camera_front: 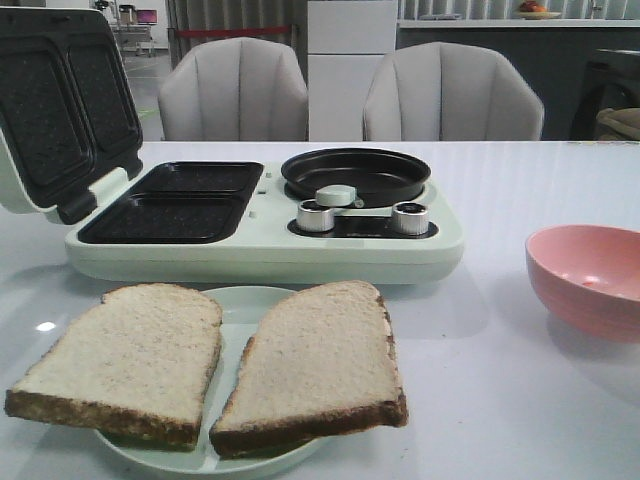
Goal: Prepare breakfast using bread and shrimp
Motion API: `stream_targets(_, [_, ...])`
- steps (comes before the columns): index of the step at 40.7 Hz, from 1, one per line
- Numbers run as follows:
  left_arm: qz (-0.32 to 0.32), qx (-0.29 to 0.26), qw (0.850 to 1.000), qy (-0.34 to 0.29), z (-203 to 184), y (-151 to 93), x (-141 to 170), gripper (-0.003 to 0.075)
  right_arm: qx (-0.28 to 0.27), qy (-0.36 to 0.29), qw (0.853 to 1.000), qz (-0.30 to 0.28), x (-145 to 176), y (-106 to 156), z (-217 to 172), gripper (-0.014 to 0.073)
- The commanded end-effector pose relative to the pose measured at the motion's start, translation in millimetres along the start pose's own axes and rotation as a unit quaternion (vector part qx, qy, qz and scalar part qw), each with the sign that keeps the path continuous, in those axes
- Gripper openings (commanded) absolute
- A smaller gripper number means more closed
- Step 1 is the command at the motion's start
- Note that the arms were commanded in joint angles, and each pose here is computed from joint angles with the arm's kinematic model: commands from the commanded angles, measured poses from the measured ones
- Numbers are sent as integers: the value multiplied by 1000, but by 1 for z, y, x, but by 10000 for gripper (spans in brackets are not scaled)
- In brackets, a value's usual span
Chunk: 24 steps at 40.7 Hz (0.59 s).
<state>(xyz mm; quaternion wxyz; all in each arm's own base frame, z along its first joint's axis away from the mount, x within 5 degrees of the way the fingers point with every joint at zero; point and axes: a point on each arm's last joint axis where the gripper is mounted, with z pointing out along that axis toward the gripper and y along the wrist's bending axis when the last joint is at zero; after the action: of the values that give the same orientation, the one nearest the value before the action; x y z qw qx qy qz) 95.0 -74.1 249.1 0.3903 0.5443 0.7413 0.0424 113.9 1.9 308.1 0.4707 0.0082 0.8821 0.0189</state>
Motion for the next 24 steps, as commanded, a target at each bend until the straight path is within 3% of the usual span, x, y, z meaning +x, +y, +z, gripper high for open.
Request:
stream_targets(1, [67,-19,997,-37,7,-4,-13,531,1,-48,999,-3,-15,0,-3,492])
stream_targets(7, [120,-36,992,-7,23,-8,-18,531,1,-48,999,-3,-15,0,-3,492])
stream_targets(14, [175,-16,984,30,47,-17,-23,531,1,-48,999,-3,-15,0,-3,492])
stream_targets(19, [195,-6,980,52,64,-22,-25,530,1,-48,999,-3,-15,0,-3,492])
stream_targets(24, [202,-32,976,70,79,-21,-27,529,1,-48,999,-3,-15,0,-3,492])
